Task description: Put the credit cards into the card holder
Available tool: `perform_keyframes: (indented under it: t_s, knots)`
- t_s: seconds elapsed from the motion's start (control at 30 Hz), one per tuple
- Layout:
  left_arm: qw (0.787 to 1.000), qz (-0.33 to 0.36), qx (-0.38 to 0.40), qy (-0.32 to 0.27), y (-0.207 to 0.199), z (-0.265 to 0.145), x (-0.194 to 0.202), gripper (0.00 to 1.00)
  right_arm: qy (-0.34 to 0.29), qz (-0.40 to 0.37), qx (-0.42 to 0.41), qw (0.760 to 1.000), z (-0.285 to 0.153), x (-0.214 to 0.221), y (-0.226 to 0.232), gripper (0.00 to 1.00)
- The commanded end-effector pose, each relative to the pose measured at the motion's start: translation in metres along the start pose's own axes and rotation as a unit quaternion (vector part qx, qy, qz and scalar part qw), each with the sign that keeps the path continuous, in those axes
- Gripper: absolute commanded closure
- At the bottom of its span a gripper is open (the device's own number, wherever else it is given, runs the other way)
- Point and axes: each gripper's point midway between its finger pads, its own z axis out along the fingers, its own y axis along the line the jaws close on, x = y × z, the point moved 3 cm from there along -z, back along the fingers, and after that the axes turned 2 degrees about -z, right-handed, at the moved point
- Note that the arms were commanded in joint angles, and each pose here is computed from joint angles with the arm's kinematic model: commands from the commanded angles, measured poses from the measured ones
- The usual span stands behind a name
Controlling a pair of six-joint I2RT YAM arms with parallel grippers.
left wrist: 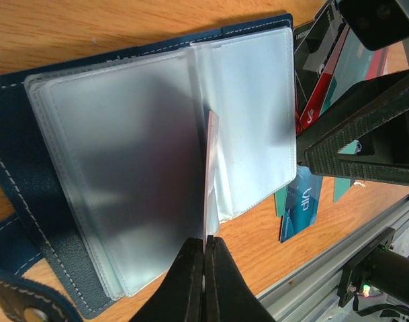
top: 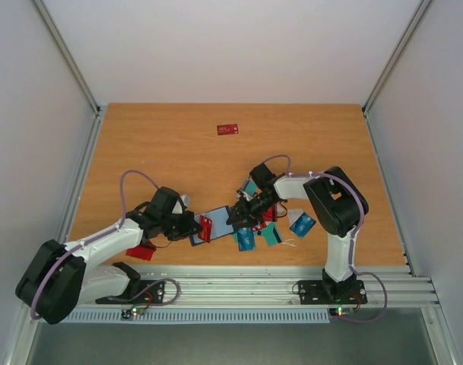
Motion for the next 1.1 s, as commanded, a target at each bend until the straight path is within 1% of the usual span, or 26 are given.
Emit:
perform_keyframes:
  t_s: [0.0, 0.27, 0.83, 1.07]
  knots:
    - [1.000, 0.011, -0.013, -0.019, 0.004, -0.001, -0.005, 1.00, 0.000, -0.002, 0.006, 1.000, -0.001, 0.007, 0.003, 0.68]
    - [0.999, 0.014, -0.013, -0.028, 0.003, -0.001, -0.009, 1.00, 0.001, -0.002, 0.006, 1.000, -0.001, 0.008, 0.003, 0.69]
    - [1.000, 0.008, 0.013, -0.020, -0.004, 0.013, -0.015, 1.00, 0.003, -0.002, 0.003, 1.000, 0.000, 0.006, 0.004, 0.69]
    - [1.000, -0.008, 0.015, -0.023, -0.005, 0.018, -0.017, 1.00, 0.003, 0.001, 0.003, 1.000, 0.000, 0.006, 0.004, 0.69]
